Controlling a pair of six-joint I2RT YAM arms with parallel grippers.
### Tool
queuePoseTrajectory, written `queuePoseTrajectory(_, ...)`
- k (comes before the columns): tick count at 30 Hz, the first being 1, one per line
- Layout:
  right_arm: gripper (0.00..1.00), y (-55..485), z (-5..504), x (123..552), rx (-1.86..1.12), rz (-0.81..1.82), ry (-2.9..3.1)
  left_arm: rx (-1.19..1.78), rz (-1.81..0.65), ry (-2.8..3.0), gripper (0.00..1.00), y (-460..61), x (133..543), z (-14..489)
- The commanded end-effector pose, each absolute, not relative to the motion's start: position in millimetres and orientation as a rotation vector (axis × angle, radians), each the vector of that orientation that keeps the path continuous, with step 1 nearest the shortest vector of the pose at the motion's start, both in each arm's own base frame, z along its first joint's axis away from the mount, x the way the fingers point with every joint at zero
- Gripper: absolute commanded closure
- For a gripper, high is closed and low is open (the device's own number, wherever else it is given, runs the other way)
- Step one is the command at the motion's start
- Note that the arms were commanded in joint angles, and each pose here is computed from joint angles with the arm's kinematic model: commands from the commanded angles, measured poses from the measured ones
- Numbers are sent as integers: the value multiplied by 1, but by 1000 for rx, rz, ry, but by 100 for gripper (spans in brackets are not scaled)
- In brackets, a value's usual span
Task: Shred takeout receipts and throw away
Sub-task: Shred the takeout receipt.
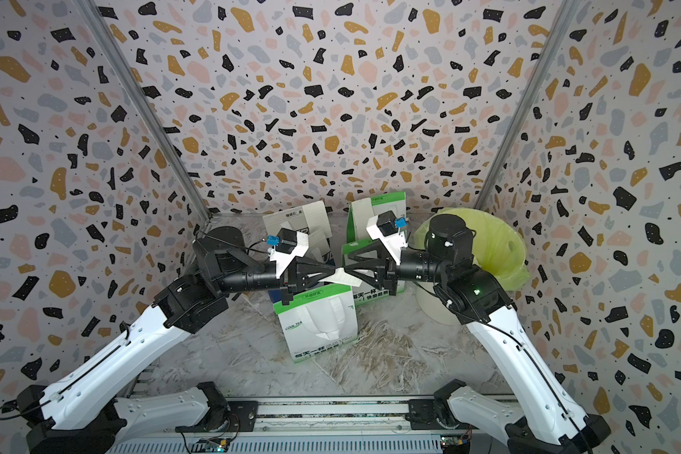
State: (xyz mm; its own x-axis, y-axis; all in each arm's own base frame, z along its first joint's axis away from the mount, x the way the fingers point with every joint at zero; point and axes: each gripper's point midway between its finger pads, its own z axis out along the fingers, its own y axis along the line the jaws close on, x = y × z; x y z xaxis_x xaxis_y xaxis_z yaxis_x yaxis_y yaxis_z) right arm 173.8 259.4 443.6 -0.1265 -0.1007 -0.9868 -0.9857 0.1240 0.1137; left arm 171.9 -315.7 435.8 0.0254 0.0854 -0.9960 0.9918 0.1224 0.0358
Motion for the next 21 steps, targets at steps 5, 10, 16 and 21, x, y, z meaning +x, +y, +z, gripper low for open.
queuePoseTrajectory(5, 70, 258, 454, 157, -1178, 1226, 1367, 1150, -1097, 1229, 100, -317, 172, 453)
queuePoseTrajectory(10, 76, 260, 457, 157, -1174, 1240, 1355, 1144, -1106, 1231, 100, -319, 173, 453)
queuePoseTrajectory(16, 82, 262, 458, 158, -1168, 1263, 1349, 1144, -1126, 1242, 100, -322, 174, 450)
queuePoseTrajectory(21, 85, 264, 456, 161, -1162, 1265, 1366, 1135, -1131, 1239, 100, -323, 176, 450)
